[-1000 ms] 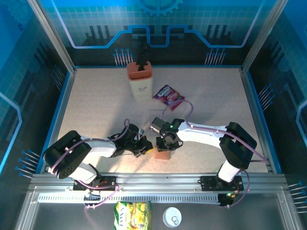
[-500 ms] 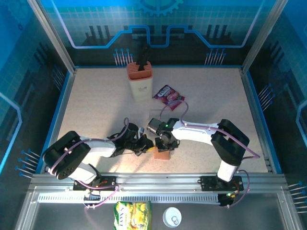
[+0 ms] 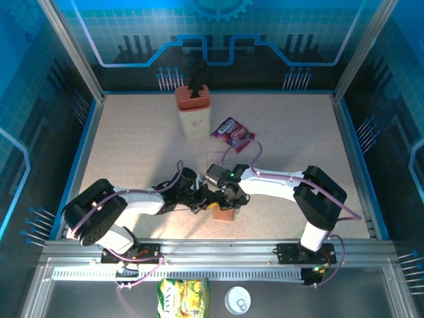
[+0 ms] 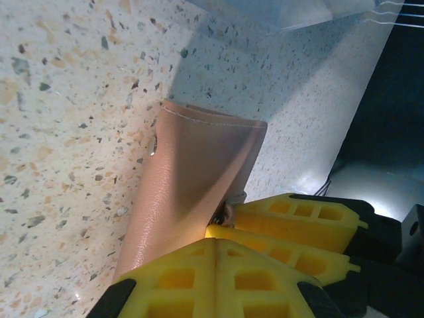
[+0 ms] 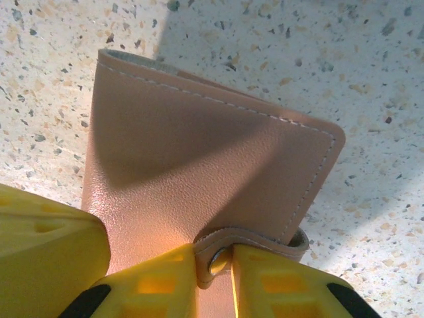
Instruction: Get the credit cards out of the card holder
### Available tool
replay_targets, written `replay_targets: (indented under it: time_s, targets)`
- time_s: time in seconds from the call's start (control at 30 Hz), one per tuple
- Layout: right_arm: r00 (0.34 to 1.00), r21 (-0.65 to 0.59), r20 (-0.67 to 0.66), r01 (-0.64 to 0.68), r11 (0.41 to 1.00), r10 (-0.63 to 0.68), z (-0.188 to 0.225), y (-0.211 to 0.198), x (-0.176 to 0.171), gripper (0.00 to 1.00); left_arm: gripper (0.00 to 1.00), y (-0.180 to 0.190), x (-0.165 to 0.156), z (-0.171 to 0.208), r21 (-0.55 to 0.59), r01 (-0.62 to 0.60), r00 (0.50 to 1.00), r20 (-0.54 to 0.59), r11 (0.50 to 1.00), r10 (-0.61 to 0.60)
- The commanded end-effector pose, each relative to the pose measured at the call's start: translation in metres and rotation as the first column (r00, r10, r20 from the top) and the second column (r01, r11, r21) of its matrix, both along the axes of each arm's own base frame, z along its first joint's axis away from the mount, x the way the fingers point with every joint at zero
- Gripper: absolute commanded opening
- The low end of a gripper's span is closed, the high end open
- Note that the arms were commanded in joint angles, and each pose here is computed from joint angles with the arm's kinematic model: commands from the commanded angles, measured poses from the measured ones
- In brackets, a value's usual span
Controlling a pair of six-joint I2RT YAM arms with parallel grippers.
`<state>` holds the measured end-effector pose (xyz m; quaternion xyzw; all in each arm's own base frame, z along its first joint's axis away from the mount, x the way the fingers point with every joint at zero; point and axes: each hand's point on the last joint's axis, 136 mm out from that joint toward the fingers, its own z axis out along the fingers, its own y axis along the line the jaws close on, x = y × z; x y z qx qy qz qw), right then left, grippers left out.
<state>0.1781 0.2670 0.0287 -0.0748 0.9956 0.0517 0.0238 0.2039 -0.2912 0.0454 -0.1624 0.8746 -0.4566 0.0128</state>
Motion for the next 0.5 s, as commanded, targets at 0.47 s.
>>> replay_targets:
  time_s: [0.47]
  targets:
    - [0.999, -0.02, 0.045, 0.025, 0.999, -0.024, 0.015, -0.019, -0.005, 0.19, 0.0, 0.017, -0.017, -0.034, 0.094, -0.015, 0.995, -0.097, 0.995, 0.025]
